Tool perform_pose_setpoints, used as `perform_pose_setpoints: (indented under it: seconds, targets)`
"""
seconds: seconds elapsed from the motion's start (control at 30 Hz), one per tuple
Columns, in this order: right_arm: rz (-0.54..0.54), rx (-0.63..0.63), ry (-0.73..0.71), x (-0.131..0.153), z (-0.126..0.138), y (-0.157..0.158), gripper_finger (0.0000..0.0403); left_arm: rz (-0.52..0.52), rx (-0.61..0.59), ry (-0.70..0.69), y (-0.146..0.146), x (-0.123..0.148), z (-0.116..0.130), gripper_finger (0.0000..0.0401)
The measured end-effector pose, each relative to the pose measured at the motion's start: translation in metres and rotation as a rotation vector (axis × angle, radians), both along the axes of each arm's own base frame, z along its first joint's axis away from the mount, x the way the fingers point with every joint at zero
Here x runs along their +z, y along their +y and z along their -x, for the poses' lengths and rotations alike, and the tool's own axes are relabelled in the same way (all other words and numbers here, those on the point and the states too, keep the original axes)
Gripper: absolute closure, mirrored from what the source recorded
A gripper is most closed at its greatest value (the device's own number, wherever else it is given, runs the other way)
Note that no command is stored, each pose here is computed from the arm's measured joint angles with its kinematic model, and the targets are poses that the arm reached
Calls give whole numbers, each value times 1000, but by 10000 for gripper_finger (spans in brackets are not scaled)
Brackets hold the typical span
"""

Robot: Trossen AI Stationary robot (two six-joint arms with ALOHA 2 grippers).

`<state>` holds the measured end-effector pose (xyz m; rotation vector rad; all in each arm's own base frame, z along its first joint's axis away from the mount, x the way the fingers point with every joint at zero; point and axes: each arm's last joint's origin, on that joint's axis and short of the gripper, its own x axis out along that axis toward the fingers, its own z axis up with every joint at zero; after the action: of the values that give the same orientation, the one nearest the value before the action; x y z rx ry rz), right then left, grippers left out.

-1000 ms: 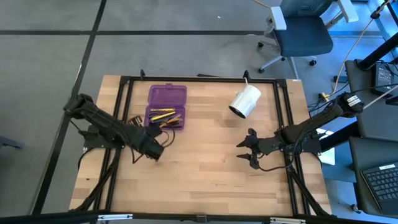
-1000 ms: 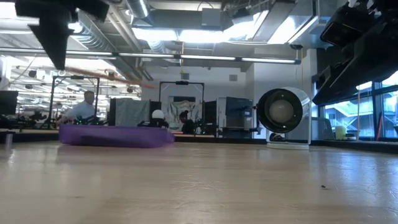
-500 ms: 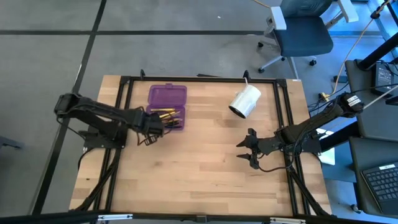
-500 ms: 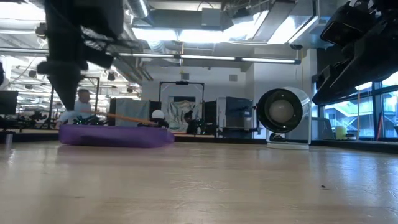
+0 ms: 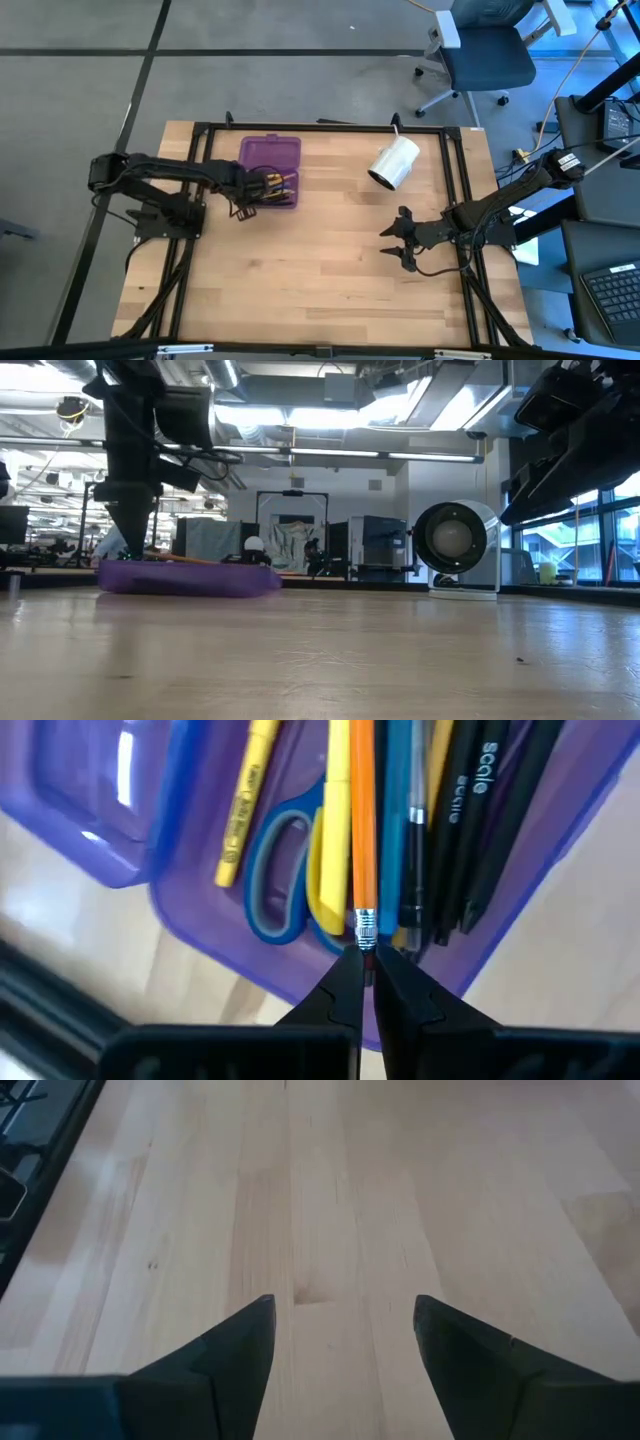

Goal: Pick & place school supplies into a supply box
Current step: Put the orange pencil into the purple box organizer, then close the purple box organizer

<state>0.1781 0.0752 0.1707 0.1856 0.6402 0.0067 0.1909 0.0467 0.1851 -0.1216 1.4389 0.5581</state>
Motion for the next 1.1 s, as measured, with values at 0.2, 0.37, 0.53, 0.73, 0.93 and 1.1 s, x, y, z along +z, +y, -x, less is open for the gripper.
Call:
perform_pose_setpoints:
  seconds: [0.2,0.37,0.53,0.73,0.93,1.1]
  targets:
    - [-1,-21,-50,4,-3,0,161,56,31,-29,5,0,0,398]
    - [-1,-21,-50,4,-3,0,161,57,75,-39,6,0,0,397]
    - [-8,-17,-47,4,-3,1,161,55,79,-40,6,0,0,381]
    - [-17,-4,-43,4,-3,1,161,29,95,-39,7,0,0,349]
    - [-15,-3,-42,4,-2,1,161,49,99,-47,7,2,-1,324]
    - [4,12,-48,4,-3,1,161,42,140,-199,9,21,-16,323]
